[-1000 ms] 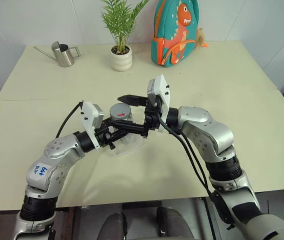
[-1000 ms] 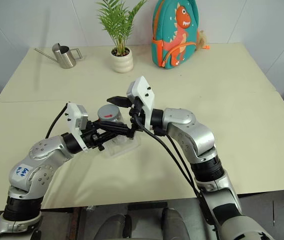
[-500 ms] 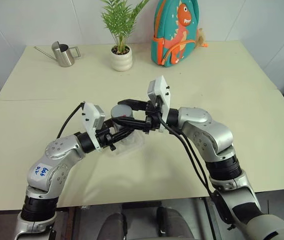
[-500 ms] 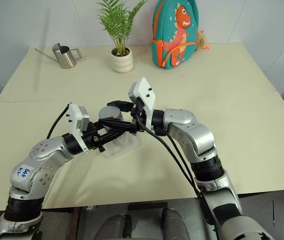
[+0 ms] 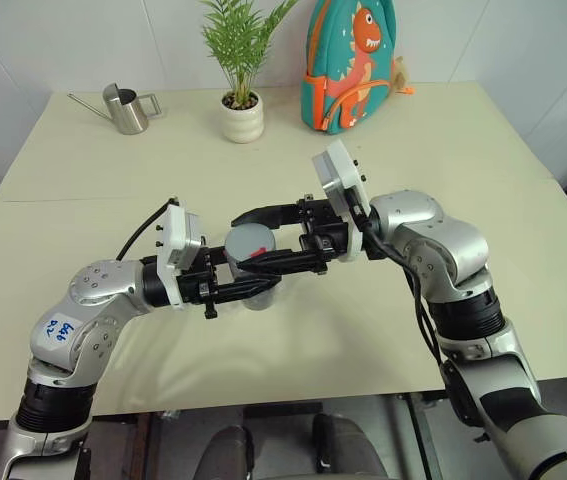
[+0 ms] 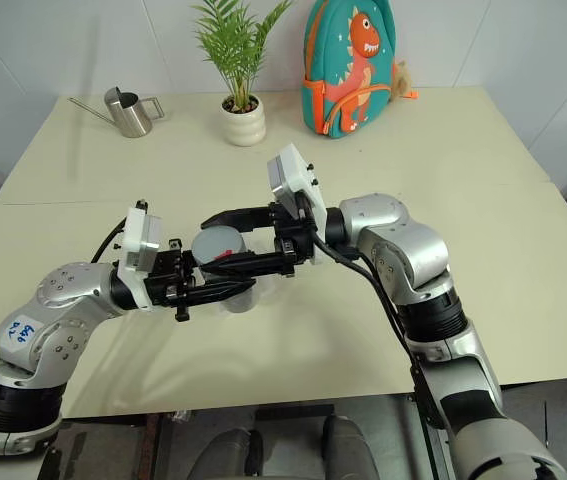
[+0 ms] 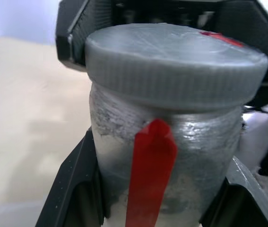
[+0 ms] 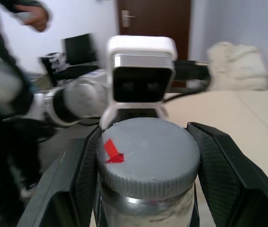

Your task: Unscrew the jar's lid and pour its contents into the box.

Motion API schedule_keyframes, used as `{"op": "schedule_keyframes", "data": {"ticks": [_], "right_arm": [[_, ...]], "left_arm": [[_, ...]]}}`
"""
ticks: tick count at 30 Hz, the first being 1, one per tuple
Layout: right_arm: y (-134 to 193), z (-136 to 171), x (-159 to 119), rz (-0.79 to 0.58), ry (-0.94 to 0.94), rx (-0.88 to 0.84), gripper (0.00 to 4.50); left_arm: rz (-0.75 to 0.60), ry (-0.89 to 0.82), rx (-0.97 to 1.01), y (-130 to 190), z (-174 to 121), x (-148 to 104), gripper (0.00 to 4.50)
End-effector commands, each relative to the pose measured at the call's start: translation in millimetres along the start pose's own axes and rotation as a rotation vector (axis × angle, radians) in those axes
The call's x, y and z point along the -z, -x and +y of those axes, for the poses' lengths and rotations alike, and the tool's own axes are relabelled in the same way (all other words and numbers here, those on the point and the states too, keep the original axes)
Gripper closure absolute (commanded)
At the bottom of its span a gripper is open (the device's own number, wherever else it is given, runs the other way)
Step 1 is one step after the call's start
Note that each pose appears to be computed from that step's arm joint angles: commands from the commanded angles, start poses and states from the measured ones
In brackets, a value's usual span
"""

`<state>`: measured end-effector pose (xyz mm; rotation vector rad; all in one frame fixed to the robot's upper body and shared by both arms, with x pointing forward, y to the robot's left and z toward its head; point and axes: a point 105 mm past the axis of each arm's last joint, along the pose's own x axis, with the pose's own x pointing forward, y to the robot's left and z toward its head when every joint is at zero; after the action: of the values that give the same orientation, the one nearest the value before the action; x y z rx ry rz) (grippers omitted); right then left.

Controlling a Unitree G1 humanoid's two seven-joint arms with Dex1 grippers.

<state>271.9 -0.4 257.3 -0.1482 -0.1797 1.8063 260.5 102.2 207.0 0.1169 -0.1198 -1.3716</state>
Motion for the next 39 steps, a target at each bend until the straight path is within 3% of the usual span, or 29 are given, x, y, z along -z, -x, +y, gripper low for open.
{"op": "schedule_keyframes", "data": {"ticks": [1,10,16,26,39], "right_arm": [[-1,8,-17,-0.02,0.091,-0.082,1.95],[11,-5,-18,0.001,0.109,-0.015,1.95],[18,-10,-18,0.004,0.082,0.027,0.03],[29,-21,-18,0.01,0.161,0.112,0.03],[-16,-12,-17,-0.039,0.145,0.042,0.03]], "left_arm": [[0.0,-0.015,0.049,3,-4,-3,2.6],[-0.057,-0.054,0.018,2,6,-11,2.6],[-0.044,-0.051,0.009,7,8,-11,2.6],[-0.012,-0.062,-0.044,15,17,-13,2.6],[-0.002,-0.044,-0.047,7,15,-7,2.6]]}}
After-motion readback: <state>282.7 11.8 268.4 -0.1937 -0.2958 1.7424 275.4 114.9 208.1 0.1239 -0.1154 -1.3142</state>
